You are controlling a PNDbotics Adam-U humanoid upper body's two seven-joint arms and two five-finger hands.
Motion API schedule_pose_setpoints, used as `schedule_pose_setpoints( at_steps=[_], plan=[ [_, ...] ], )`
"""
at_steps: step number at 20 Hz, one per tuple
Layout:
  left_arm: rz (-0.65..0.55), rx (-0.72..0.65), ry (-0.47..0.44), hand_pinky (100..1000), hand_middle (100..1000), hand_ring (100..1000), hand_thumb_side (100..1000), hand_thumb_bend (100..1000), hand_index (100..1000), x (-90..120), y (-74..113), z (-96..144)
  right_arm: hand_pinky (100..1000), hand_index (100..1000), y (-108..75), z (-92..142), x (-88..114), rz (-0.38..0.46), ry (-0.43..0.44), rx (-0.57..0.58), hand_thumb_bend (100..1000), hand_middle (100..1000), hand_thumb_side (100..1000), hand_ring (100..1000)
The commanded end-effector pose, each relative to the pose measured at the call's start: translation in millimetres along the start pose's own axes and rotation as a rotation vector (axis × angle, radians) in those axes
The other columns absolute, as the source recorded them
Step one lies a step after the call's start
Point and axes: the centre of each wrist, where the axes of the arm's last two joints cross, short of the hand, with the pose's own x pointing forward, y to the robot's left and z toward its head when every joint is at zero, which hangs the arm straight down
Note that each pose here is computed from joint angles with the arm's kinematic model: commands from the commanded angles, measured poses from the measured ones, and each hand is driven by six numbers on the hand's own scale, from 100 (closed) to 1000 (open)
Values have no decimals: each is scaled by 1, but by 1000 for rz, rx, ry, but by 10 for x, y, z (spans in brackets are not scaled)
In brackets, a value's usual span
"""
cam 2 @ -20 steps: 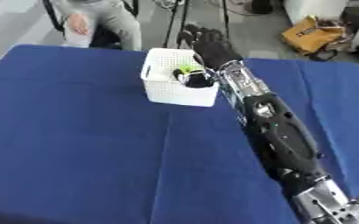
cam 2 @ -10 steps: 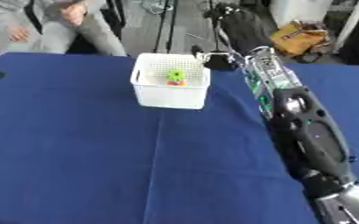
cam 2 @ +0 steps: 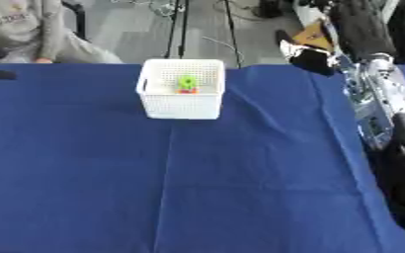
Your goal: Pick up objects on the table and place them in the box.
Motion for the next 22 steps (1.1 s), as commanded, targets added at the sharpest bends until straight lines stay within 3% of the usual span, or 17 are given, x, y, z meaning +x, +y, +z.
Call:
schedule_pose_setpoints(
  at_steps=[1,11,14,16,22],
  plan=[
    [-28,10,-18,670,744,827,1000,248,819,56,80,-35,648,746,-284,17,-9,-27,-3,-74,397,624,566,746],
    [-29,25,7,668,735,825,1000,236,816,14,89,43,609,720,-332,560,13,-200,133,-94,355,577,567,718],
    [-29,28,16,666,733,825,1000,230,816,-3,90,69,605,717,-395,629,-74,-412,158,-98,344,572,566,715],
    [-27,26,27,666,733,826,1000,229,815,-24,79,95,603,715,-366,701,-128,-499,182,-95,345,569,563,714],
    [-22,25,34,665,732,825,1000,228,814,-42,71,128,601,714,-303,806,-171,-547,217,-98,342,567,563,713]
  ],
)
